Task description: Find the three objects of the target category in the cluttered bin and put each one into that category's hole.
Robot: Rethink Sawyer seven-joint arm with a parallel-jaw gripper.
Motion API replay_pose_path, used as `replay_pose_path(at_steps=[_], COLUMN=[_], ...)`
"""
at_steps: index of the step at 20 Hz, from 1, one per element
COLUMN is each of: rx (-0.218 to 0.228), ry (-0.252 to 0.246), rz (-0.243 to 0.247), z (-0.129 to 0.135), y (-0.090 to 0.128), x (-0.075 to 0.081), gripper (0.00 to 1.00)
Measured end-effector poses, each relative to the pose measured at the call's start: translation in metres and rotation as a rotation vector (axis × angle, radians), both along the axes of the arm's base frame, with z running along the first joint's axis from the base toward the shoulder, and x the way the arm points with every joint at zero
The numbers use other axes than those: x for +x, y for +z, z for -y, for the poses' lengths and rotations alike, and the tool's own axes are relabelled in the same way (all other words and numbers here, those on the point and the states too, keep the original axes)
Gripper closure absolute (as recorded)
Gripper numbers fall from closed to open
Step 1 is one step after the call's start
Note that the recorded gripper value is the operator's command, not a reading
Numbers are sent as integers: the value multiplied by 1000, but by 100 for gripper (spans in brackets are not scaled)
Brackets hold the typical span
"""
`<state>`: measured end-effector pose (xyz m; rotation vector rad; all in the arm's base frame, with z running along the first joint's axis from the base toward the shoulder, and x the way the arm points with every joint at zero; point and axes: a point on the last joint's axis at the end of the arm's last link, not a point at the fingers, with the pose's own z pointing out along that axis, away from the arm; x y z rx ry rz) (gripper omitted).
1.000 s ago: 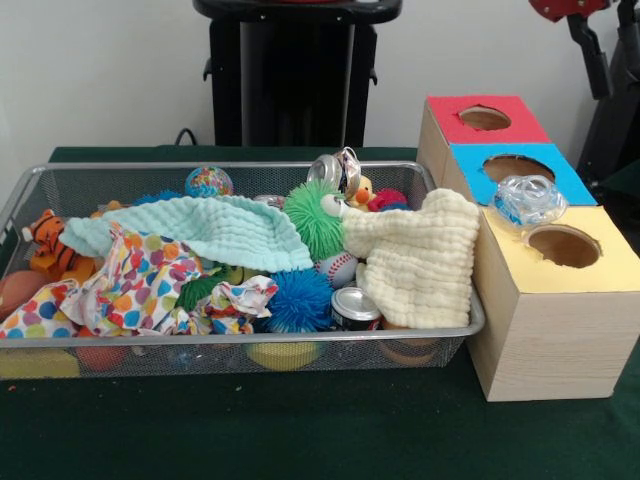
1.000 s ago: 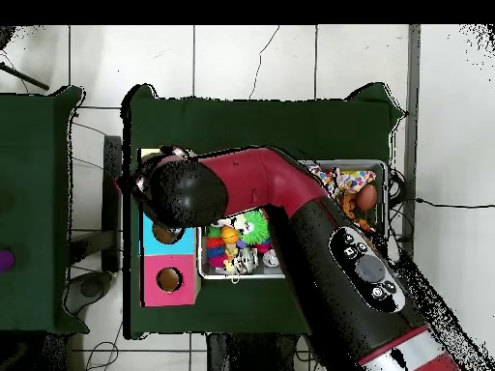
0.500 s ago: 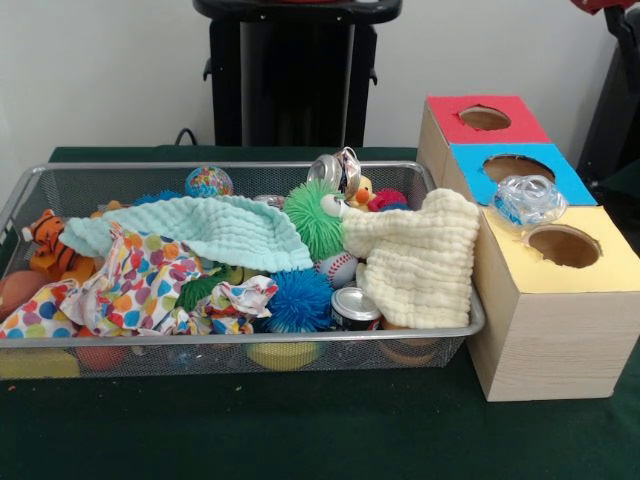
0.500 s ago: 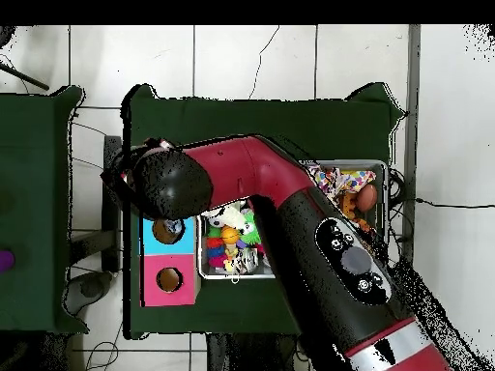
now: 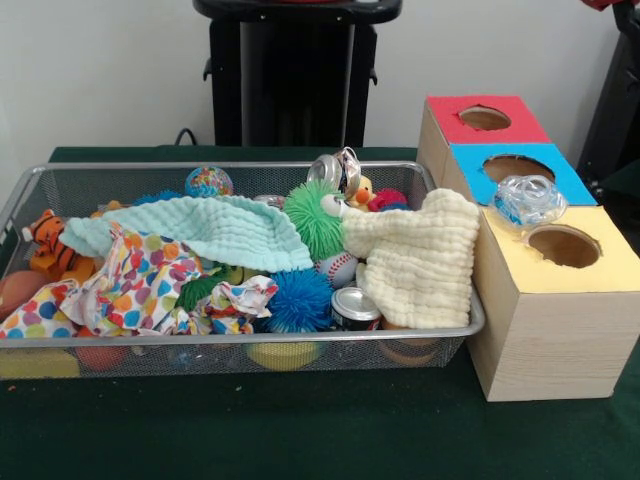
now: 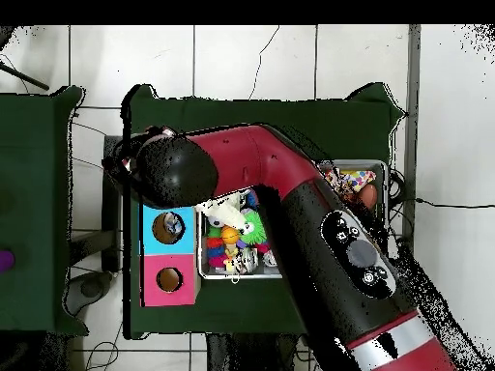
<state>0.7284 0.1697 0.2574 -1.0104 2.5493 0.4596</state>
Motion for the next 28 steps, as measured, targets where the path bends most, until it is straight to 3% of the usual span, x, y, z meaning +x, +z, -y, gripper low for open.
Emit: replay_pose_path(at_steps=[10, 28], rx=[36, 28], ry=[-29, -24], rz=[-32, -31], z=[12, 14], y=[-7, -21], x=[33, 36], gripper=[0, 0])
